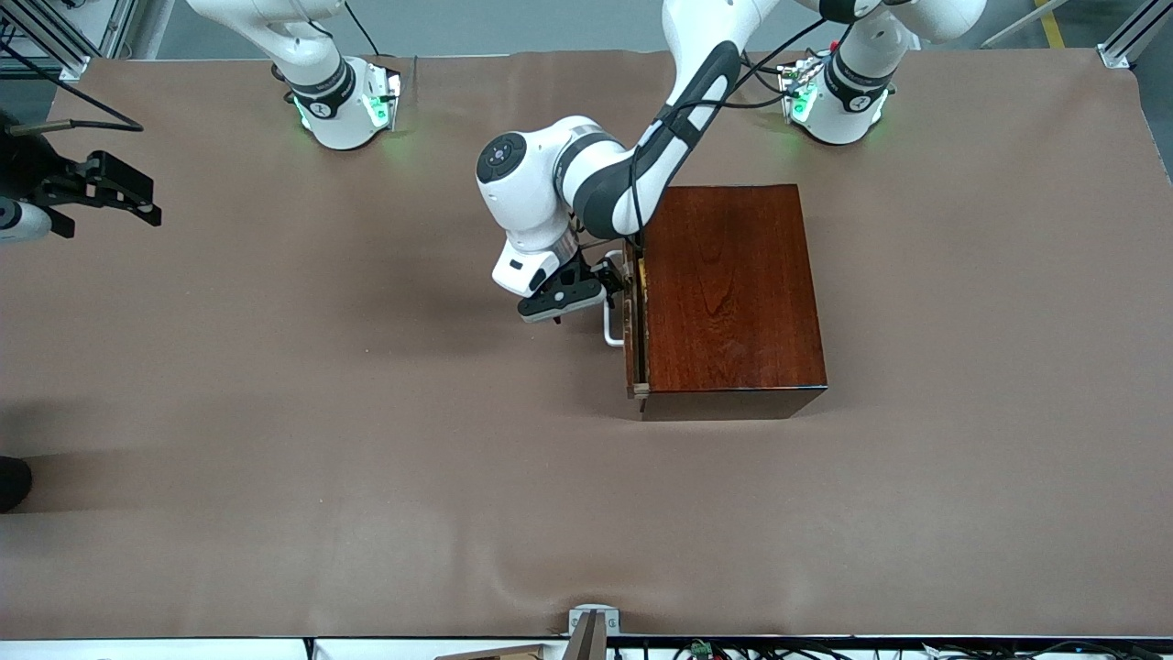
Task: Open drawer, take yellow block, close drawer
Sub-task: 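Hook the drawer handle with the left gripper and pull the drawer open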
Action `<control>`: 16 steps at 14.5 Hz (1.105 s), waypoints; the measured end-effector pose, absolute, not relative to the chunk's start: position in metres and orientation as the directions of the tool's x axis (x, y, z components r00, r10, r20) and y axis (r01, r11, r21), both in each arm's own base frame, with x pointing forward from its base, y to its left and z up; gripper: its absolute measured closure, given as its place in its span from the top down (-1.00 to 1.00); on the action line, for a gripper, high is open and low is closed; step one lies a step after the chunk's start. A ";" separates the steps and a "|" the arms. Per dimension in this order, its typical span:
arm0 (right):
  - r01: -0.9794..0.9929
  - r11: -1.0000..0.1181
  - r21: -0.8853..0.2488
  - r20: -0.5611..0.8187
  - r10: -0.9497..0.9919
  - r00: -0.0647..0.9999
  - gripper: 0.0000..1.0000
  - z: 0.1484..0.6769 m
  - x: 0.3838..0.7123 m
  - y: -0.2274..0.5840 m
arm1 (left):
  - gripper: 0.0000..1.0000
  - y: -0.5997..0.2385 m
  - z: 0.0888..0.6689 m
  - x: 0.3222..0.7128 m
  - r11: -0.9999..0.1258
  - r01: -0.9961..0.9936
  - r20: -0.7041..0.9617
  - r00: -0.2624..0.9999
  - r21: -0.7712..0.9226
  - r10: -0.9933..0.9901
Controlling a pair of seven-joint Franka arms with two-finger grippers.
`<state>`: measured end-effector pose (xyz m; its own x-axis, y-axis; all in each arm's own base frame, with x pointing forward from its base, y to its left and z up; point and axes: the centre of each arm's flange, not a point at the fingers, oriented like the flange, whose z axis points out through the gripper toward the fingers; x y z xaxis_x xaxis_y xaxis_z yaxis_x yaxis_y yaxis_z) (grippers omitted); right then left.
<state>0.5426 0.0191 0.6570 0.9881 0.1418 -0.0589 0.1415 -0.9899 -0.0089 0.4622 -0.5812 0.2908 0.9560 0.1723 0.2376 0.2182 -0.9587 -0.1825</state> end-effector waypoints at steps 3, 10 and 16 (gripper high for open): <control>0.140 -0.990 -0.009 -0.059 0.140 0.988 1.00 0.657 0.543 0.018 | 1.00 -0.586 0.292 0.461 -0.957 0.249 0.253 0.945 -0.151 0.206; 0.122 -0.992 -0.009 -0.060 0.123 0.991 1.00 0.657 0.543 0.009 | 1.00 -0.594 0.295 0.459 -0.941 0.331 0.277 0.913 -0.067 0.301; 0.082 -0.997 -0.010 -0.074 0.083 0.994 1.00 0.654 0.542 -0.012 | 1.00 -0.601 0.297 0.457 -0.922 0.387 0.283 0.885 -0.001 0.370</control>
<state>0.5418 -0.0125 0.6539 0.9938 0.0829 -0.0737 0.0824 -0.9965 -0.0096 0.4572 -0.6010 0.2965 0.8848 0.3704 0.2827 0.3865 -0.9223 -0.0015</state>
